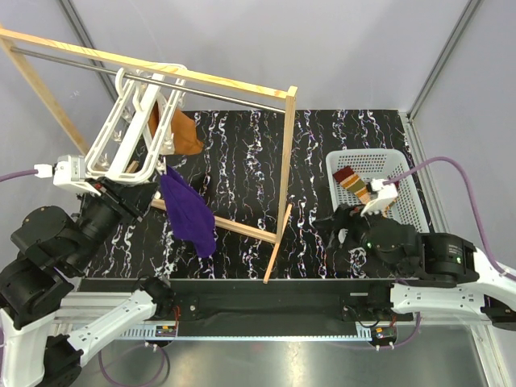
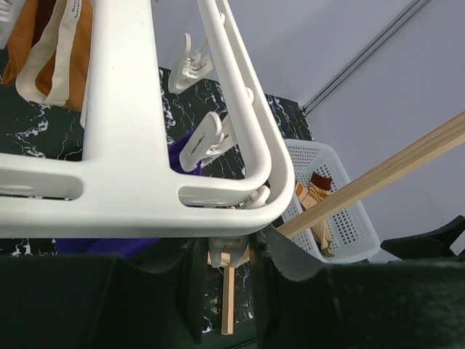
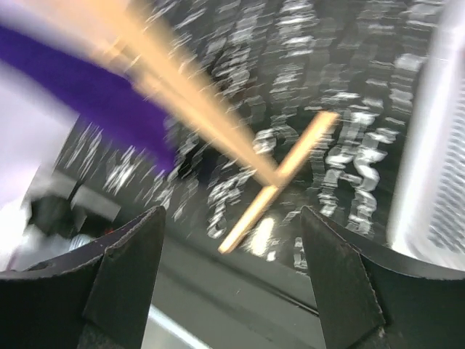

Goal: Clip the socks to the hanger
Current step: Pick up the sock from the bin.

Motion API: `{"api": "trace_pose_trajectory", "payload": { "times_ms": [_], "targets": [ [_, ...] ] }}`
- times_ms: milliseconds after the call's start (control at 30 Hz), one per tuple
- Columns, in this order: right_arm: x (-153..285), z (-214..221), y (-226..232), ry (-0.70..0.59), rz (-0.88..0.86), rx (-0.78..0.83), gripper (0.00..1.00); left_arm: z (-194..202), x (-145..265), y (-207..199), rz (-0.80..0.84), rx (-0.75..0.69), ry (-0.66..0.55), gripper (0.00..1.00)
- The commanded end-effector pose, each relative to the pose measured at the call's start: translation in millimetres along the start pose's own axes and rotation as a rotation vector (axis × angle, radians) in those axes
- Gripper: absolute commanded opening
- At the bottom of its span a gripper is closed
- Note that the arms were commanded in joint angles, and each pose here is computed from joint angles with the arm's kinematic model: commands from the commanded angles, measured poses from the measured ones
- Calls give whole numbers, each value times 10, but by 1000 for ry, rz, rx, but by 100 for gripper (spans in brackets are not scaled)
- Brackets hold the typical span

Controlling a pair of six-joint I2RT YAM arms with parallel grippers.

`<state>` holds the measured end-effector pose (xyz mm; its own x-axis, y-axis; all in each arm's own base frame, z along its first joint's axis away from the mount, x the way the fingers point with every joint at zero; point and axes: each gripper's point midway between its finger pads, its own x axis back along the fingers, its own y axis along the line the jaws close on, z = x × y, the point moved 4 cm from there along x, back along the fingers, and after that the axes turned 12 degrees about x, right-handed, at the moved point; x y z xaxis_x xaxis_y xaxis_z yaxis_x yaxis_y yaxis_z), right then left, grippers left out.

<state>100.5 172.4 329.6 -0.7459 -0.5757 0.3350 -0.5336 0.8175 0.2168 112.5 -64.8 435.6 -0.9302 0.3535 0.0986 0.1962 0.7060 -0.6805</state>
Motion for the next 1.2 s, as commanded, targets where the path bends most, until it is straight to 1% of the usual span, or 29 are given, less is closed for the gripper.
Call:
{"api": "trace_pose_trajectory", "payload": {
  "times_ms": [0,67,100,200,267,333,367,400,433,467,500,533,567,600,667,700,767,800,833,867,900,933,967,1000,1033,1067,1100,1167],
  "targets": [
    [58,8,-562,-109,383,-191,81,-73,19,-30,29,3,-48,0],
    [90,64,-693,-115,462,-191,79,-61,9,-39,36,5,-45,0],
    [81,37,-744,-153,509,-212,78,-52,4,-35,36,6,-43,0],
    [63,40,-834,-166,585,-187,73,-27,-2,-35,40,3,-31,0],
    [33,21,-901,-170,639,-182,73,-20,2,-32,42,3,-29,0],
    [-38,59,-955,-149,696,-143,71,-17,9,-32,45,3,-28,0],
    [-96,10,-1011,-163,736,-164,71,-12,8,-30,47,3,-27,0],
    [-160,62,-1056,-102,754,-108,72,-4,13,-28,49,4,-25,0],
    [-257,-6,-1050,-119,743,-140,72,1,11,-36,54,6,-22,0],
    [-280,-28,-1239,-91,808,-106,73,15,11,-30,53,6,-16,0],
    [-373,25,-1253,-50,772,-122,75,10,24,-30,55,9,-18,0],
    [-446,-50,-1277,-78,755,-146,75,16,22,-30,57,8,-15,0],
    [-440,-75,-1462,-69,808,-144,75,21,28,-27,57,8,-13,0],
    [-522,-50,-1489,-42,790,-149,76,27,35,-21,57,9,-11,0],
    [-619,-102,-1614,-39,796,-176,77,32,43,-18,59,9,-9,0],
    [-731,-61,-1744,14,786,-197,77,33,52,-21,64,12,-10,0],
    [-890,-89,-1876,24,765,-233,78,49,44,-8,63,11,-9,0],
    [-1005,-48,-2011,67,752,-257,77,51,47,-9,66,12,-10,0],
    [-1074,-78,-2078,65,746,-269,76,61,47,-8,69,11,-5,0],
    [-1122,-69,-2155,80,756,-276,72,53,50,-24,77,15,-7,0],
    [-1233,-51,-2249,113,772,-275,69,66,52,-26,83,15,-2,0],
    [-1253,-48,-2360,124,799,-288,67,83,46,-36,91,14,6,0],
    [-1294,-38,-2428,135,812,-299,57,91,37,-43,96,16,9,0],
    [-1394,-3,-2491,158,810,-312,52,102,37,-44,102,17,11,0],
    [-1434,-5,-2582,150,819,-327,49,110,32,-42,104,14,13,0],
    [-1474,27,-2628,157,823,-343,47,111,31,-44,108,13,12,0],
    [-1554,114,-2689,184,823,-359,47,117,25,-35,105,6,11,0],
    [-1629,184,-2793,192,831,-384,47,116,27,-26,104,1,8,0]
  ]
}}
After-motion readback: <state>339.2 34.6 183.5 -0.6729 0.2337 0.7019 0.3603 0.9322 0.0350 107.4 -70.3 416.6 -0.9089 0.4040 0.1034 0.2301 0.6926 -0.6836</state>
